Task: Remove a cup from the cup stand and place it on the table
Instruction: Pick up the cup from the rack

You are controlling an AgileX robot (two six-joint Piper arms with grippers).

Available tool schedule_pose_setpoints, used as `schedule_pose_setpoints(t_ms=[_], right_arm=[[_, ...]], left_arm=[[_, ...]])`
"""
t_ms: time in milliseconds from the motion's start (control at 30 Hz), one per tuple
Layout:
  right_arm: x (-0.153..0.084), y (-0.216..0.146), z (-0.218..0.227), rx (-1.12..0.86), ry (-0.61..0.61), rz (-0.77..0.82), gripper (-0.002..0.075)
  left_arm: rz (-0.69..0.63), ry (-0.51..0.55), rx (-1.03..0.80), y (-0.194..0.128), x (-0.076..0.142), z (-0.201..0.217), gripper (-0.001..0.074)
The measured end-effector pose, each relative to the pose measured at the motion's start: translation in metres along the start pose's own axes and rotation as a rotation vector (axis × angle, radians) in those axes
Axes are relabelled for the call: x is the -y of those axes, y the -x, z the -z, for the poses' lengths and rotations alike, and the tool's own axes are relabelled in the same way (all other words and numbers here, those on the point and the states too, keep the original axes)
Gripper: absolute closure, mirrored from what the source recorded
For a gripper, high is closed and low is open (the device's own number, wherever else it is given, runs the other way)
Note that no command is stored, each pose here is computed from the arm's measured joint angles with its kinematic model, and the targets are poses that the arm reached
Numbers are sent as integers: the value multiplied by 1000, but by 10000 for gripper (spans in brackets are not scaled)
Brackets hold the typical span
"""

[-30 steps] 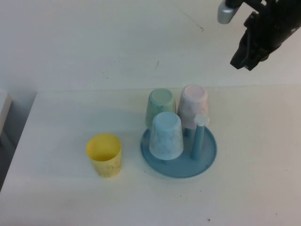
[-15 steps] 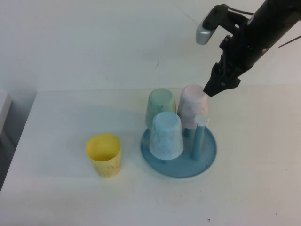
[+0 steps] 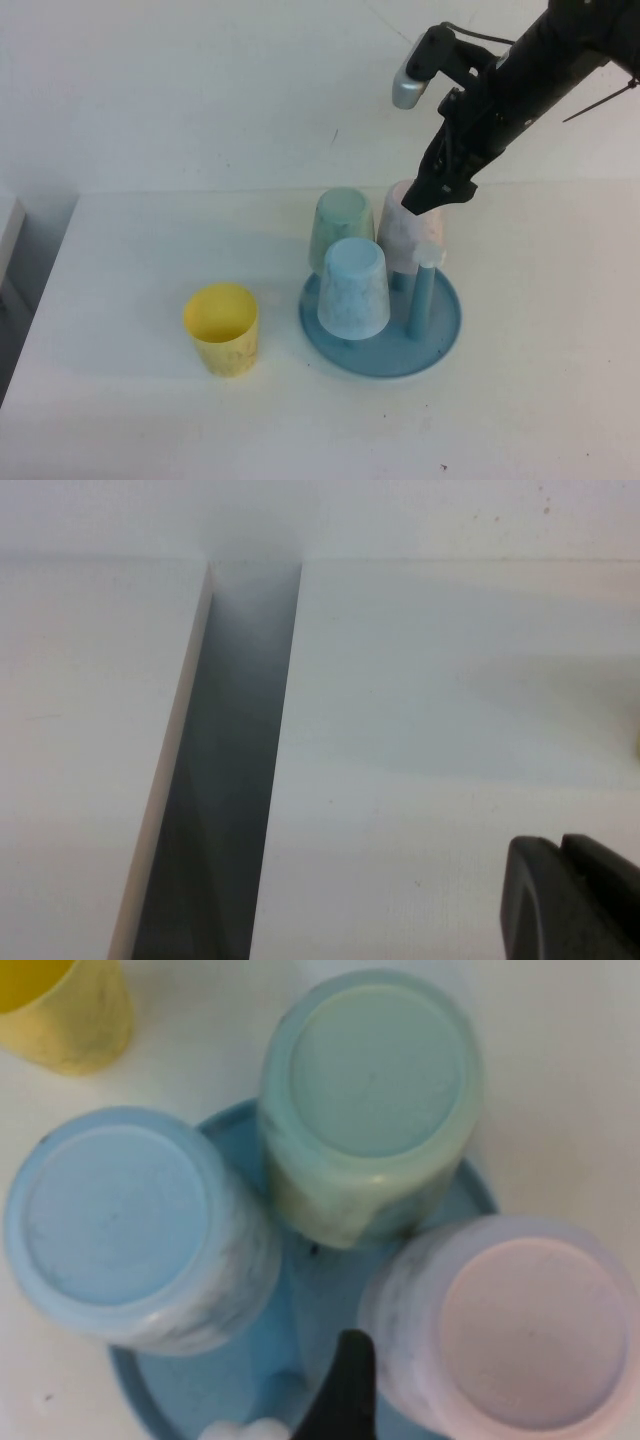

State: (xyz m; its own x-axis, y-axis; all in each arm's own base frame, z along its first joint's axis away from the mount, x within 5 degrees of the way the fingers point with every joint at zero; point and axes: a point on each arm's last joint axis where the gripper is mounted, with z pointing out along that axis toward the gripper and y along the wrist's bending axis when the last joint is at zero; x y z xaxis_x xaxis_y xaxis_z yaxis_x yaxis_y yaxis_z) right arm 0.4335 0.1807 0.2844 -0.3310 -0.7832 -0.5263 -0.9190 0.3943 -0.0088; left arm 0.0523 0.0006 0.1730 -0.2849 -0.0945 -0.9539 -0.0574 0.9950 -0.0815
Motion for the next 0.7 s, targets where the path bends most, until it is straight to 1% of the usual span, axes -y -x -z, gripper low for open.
schedule_pose_setpoints(t_ms=[100, 400, 700], right_arm=[[3, 1, -3, 13, -20, 6, 34], [8, -6, -31, -10, 1, 5, 34], [12, -11, -46, -24, 16, -10, 34]], left_arm=[[0, 0, 0, 0, 0, 0, 738], [0, 0, 0, 0, 0, 0, 738], [0, 0, 0, 0, 0, 0, 738]])
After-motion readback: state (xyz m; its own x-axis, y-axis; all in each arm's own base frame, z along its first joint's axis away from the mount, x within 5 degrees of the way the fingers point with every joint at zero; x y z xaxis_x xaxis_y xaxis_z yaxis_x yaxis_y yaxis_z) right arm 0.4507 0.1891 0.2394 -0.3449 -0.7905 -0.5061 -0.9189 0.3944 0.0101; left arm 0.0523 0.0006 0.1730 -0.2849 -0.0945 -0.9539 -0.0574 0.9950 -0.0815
